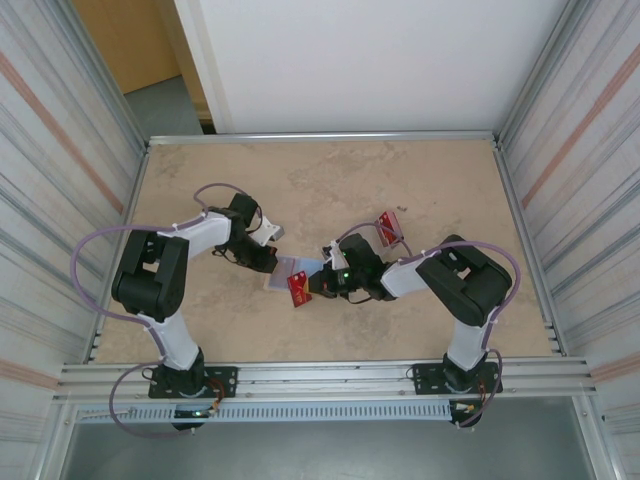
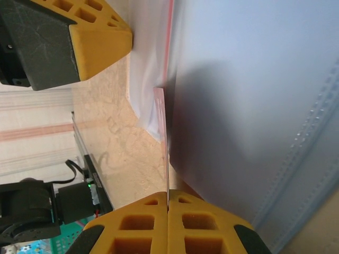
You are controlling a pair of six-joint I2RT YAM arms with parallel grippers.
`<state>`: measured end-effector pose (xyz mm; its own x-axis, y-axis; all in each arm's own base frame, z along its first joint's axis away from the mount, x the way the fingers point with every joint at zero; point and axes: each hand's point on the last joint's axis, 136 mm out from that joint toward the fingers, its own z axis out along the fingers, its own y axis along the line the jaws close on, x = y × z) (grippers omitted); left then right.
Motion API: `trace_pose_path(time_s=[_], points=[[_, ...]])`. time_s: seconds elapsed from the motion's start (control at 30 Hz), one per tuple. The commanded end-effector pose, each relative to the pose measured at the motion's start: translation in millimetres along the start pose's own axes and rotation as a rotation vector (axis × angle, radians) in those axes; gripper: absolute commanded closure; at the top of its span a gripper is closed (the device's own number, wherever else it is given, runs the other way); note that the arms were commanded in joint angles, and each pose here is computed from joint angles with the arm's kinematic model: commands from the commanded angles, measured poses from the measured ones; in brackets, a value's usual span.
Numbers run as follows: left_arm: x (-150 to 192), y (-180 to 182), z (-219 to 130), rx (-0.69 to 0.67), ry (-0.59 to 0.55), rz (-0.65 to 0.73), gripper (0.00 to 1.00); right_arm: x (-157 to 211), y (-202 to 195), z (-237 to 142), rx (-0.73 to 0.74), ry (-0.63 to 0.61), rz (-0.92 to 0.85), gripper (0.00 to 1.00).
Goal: Put the credit cards into the card holder
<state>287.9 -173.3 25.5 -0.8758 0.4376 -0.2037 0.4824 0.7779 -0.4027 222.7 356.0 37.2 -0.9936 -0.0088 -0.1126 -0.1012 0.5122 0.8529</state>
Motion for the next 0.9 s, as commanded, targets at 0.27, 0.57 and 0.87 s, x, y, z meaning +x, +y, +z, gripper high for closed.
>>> trace_pose_path(time_s=[0.27,0.57,0.87], points=[[4.2,2.1,1.8,-0.012,0.027,0.008,1.0,-18.4,-8.1,0.1,0.025,-0.066,0.046,1.0],[4.6,1.7,1.9,-0.01,0.027,0.008,1.0,-26.0,-10.7,1.1,0.026,-0.088,0.057,1.0],[5.9,1.6,2.3,-0.009,0.029,0.007,1.0,-36.9,-12.4,2.8,0.022,-0.115,0.071,1.0]])
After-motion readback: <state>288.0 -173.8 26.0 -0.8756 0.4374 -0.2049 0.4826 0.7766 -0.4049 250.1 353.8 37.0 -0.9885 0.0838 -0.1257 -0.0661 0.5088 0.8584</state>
